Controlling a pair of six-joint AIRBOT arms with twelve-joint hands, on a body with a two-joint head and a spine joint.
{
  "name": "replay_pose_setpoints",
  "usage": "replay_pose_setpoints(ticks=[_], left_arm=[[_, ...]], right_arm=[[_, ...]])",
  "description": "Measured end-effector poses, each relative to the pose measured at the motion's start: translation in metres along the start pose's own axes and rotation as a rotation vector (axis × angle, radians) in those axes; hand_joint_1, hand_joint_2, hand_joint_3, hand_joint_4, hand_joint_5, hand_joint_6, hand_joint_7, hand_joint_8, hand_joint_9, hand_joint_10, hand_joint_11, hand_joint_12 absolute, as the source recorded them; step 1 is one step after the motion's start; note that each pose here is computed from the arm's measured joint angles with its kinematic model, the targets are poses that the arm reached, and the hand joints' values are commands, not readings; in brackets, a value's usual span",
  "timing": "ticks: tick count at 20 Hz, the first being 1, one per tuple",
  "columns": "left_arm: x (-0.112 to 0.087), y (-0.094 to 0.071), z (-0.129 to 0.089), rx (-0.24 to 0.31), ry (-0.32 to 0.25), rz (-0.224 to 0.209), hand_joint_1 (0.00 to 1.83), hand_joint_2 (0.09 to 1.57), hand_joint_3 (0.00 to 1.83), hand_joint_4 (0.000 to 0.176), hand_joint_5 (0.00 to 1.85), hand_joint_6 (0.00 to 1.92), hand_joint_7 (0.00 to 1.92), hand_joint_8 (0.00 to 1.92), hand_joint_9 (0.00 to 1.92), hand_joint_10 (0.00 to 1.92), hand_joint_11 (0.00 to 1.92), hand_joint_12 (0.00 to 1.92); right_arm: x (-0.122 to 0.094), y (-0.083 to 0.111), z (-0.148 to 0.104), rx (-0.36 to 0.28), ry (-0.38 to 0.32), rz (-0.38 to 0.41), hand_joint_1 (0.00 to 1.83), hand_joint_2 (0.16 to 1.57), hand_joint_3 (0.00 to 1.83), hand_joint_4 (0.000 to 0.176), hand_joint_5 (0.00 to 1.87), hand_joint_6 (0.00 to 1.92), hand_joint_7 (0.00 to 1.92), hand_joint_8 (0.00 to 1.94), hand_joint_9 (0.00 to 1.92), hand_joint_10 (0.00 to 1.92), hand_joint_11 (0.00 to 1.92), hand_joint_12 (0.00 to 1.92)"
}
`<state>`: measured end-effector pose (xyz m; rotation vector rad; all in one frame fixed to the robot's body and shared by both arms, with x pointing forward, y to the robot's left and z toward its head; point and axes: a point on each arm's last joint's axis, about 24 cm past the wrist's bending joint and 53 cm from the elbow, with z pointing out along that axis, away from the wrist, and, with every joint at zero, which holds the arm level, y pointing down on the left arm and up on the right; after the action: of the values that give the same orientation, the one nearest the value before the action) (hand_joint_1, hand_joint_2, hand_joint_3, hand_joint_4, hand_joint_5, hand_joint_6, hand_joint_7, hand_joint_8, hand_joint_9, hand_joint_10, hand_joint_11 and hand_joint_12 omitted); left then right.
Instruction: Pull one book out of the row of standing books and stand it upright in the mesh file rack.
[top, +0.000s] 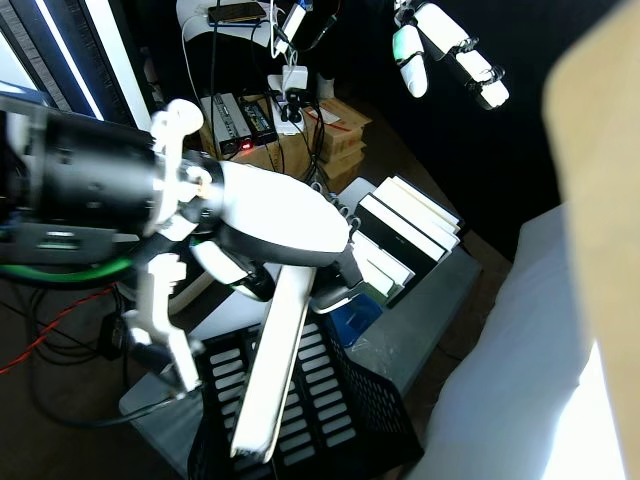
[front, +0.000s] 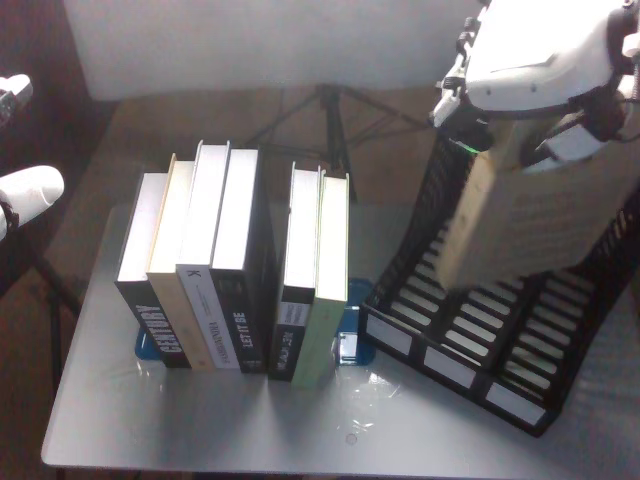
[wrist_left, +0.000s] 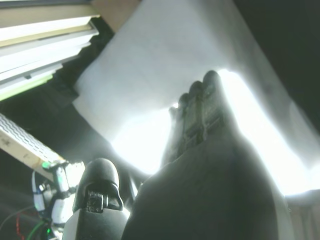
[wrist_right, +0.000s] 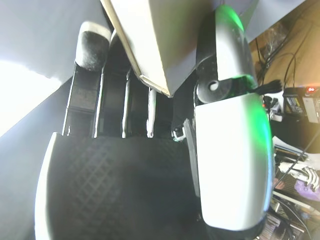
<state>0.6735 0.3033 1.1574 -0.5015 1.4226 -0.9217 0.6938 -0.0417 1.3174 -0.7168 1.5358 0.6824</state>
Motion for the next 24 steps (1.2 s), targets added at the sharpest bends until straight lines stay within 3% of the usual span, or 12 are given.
replay_pose_setpoints(ticks=[2,3,4,5,8,9,10,12,13,19,22,24], left_arm=[[0.001,0.0,0.0,0.0,0.001,-0.002,0.0,1.34,0.0,0.0,0.0,0.0,0.0,0.0,0.0,0.0,0.0,0.0],[0.001,0.0,0.0,0.001,0.001,-0.002,0.0,1.34,0.0,0.0,0.0,0.0,0.0,0.0,0.0,0.0,0.0,0.0],[0.001,-0.001,0.0,0.003,0.001,-0.002,0.0,1.34,0.0,0.0,0.0,0.0,0.0,0.0,0.0,0.0,0.0,0.0],[0.001,0.0,0.0,0.002,0.001,-0.002,0.0,1.33,0.0,0.0,0.0,0.0,0.0,0.0,0.0,0.0,0.0,0.0],[0.0,0.0,0.0,0.0,-0.002,-0.003,0.0,1.32,0.0,0.0,0.0,0.0,0.0,0.0,0.0,0.0,0.0,0.0],[0.0,0.0,0.0,-0.001,-0.003,-0.005,0.0,1.35,0.01,0.0,0.0,0.0,0.0,0.0,0.0,0.0,0.0,0.0],[0.0,0.0,0.0,0.0,-0.003,-0.005,0.0,1.35,0.01,0.0,0.0,0.0,0.0,0.0,0.0,0.0,0.0,0.0],[0.0,0.0,0.0,0.002,-0.002,-0.005,0.0,1.34,0.0,0.0,0.0,0.0,0.0,0.0,0.0,0.0,0.0,0.0],[0.001,-0.001,0.0,0.004,-0.003,-0.01,0.0,1.34,0.0,0.0,0.0,0.0,0.0,0.0,0.0,0.0,0.0,0.0],[0.002,0.001,0.0,0.002,-0.004,-0.015,0.0,1.33,0.0,0.015,0.0,0.0,0.0,0.0,0.0,0.0,0.0,0.0],[0.006,0.002,0.001,0.003,0.002,-0.023,0.0,1.33,0.0,0.006,0.0,0.0,0.0,0.0,0.0,0.0,0.0,0.0],[0.006,0.002,0.001,0.004,0.001,-0.023,0.0,1.33,0.0,0.007,0.0,0.0,0.0,0.0,0.0,0.0,0.0,0.0]], right_arm=[[-0.001,0.002,0.007,-0.007,-0.001,-0.011,1.12,1.22,0.0,0.0,0.78,1.3,1.11,1.94,1.26,1.92,1.31,1.92],[-0.002,0.002,0.009,-0.005,-0.003,-0.014,1.19,1.23,0.02,0.0,0.74,1.34,0.83,1.55,1.16,1.92,1.19,1.92],[-0.003,0.003,0.011,-0.005,-0.006,-0.022,1.19,1.23,0.02,0.0,0.74,1.34,0.83,1.55,1.16,1.92,1.19,1.92],[-0.006,0.0,0.016,0.005,-0.013,-0.027,1.13,1.2,0.0,0.0,0.82,1.25,1.13,1.89,1.28,1.92,1.33,1.92],[-0.009,-0.001,0.022,0.012,-0.021,-0.031,1.14,1.18,0.0,0.0,0.85,1.2,1.18,1.89,1.33,1.92,1.38,1.92],[-0.009,-0.001,0.023,0.012,-0.02,-0.03,1.21,1.2,0.01,0.0,0.77,1.12,0.93,1.58,1.18,1.77,1.19,1.89],[-0.009,-0.001,0.024,0.011,-0.02,-0.031,1.21,1.2,0.01,0.0,0.77,1.12,0.93,1.58,1.18,1.77,1.19,1.89],[-0.009,-0.002,0.027,0.013,-0.02,-0.041,1.35,1.21,0.0,0.0,0.69,1.16,0.84,1.3,0.77,1.55,0.7,1.76],[-0.009,-0.004,0.028,0.017,-0.02,-0.05,1.36,1.21,0.0,0.0,0.75,0.98,0.85,1.32,0.79,1.69,0.83,1.92],[0.007,-0.011,0.034,0.026,0.023,-0.084,1.35,1.22,0.0,0.0,0.74,1.03,0.79,1.41,0.76,1.71,0.81,1.92],[0.015,-0.015,0.037,0.037,0.046,-0.104,1.24,1.22,0.0,0.0,0.74,1.13,0.87,1.46,1.06,1.58,0.95,1.83],[0.024,-0.014,0.039,0.037,0.087,-0.131,1.34,1.22,0.0,0.0,0.68,1.21,0.76,1.37,0.83,1.56,0.79,1.78]])
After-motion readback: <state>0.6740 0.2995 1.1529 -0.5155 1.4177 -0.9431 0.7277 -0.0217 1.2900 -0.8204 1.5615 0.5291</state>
